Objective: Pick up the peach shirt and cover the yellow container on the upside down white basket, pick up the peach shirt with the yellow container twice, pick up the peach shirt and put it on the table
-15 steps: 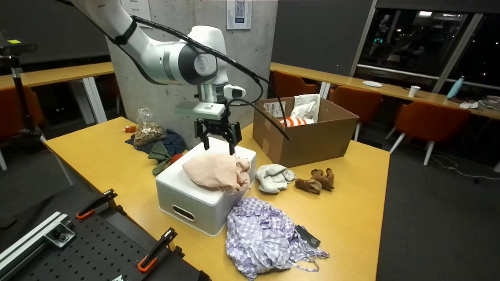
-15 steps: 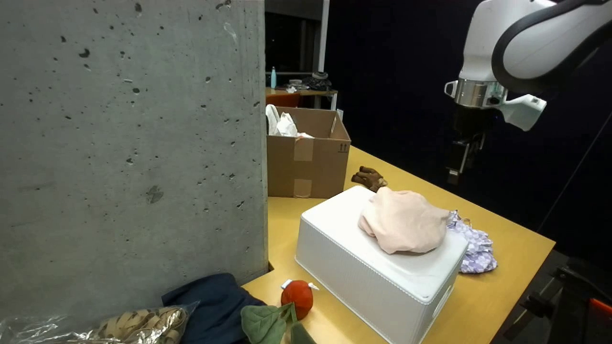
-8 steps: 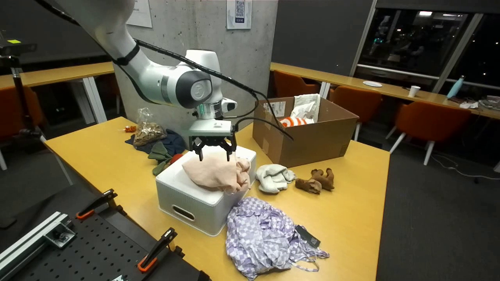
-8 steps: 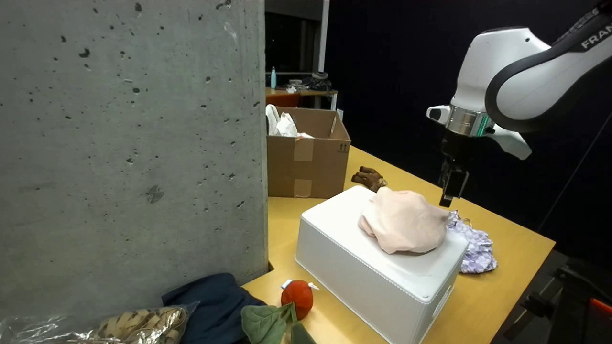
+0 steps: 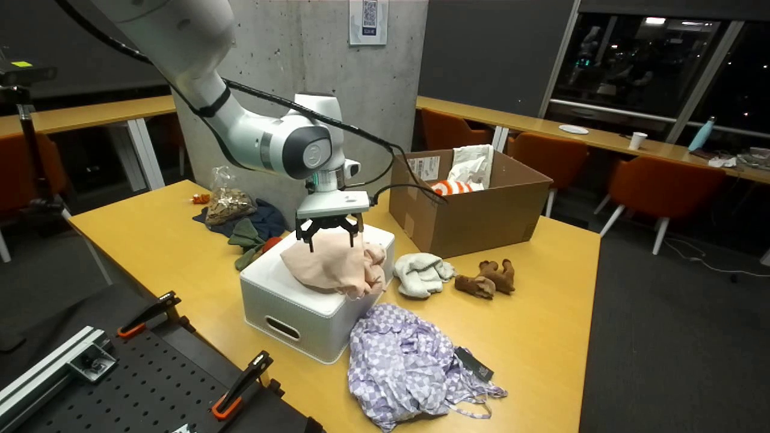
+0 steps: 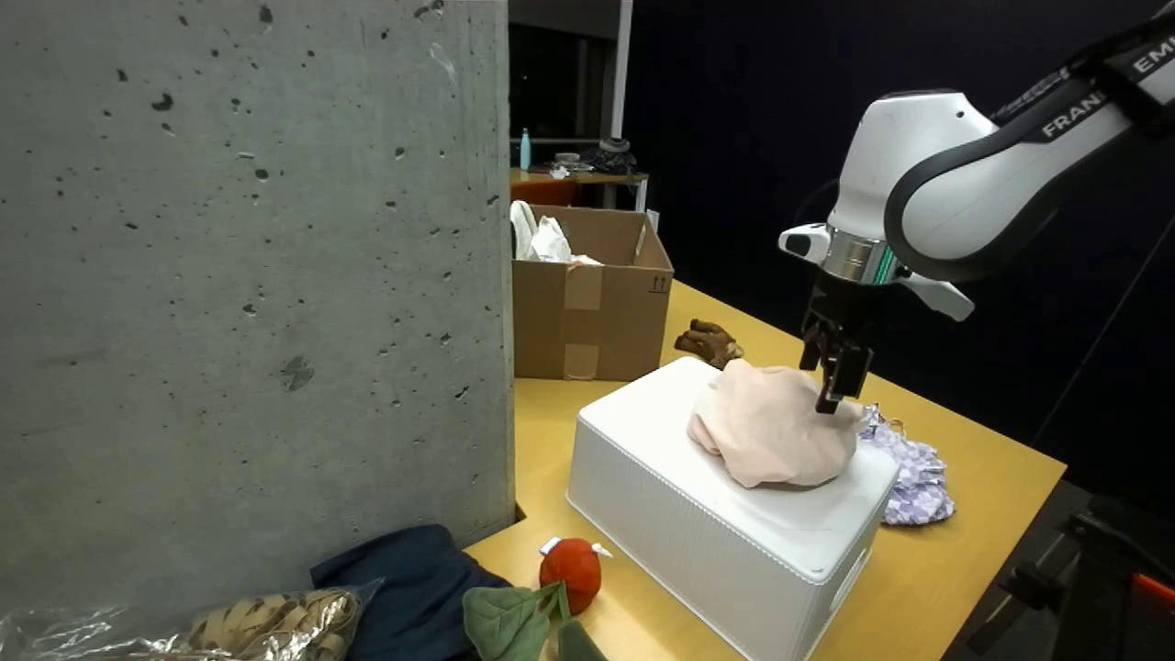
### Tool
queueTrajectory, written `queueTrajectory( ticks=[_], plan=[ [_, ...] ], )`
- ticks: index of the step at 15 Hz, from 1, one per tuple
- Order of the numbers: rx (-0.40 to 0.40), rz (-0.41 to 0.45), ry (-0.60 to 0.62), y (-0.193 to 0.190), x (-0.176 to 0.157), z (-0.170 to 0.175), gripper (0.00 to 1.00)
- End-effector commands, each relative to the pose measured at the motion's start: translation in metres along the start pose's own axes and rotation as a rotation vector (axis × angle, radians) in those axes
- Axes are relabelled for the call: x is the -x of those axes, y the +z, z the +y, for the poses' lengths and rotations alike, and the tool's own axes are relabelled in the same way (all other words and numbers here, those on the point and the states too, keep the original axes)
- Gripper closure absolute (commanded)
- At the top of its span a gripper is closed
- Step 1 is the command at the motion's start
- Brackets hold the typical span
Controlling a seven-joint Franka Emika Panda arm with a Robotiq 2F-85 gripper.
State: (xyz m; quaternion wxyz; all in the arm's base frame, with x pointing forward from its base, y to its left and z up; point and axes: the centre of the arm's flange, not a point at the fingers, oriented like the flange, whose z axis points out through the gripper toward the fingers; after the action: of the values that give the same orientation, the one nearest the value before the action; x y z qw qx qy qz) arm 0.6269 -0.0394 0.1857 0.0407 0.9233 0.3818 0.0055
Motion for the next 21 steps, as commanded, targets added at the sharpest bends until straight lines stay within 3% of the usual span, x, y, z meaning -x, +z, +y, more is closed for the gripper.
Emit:
queueTrajectory(
  ticks=[1, 13, 14, 15, 17, 21],
  plan=[
    [-0.026, -0.002, -0.05, 0.014, -0.011, 0.019, 0.0],
    [-0.078, -0.05, -0.13, 0.079, -0.044, 0.008, 0.0],
    [-0.081, -0.053, -0.131, 0.082, -0.046, 0.009, 0.05],
    [-0.082, -0.055, -0.132, 0.082, -0.048, 0.009, 0.26],
    [-0.081, -0.059, -0.132, 0.08, -0.05, 0.01, 0.32],
    [-0.079, -0.067, -0.123, 0.074, -0.054, 0.015, 0.62]
  ],
)
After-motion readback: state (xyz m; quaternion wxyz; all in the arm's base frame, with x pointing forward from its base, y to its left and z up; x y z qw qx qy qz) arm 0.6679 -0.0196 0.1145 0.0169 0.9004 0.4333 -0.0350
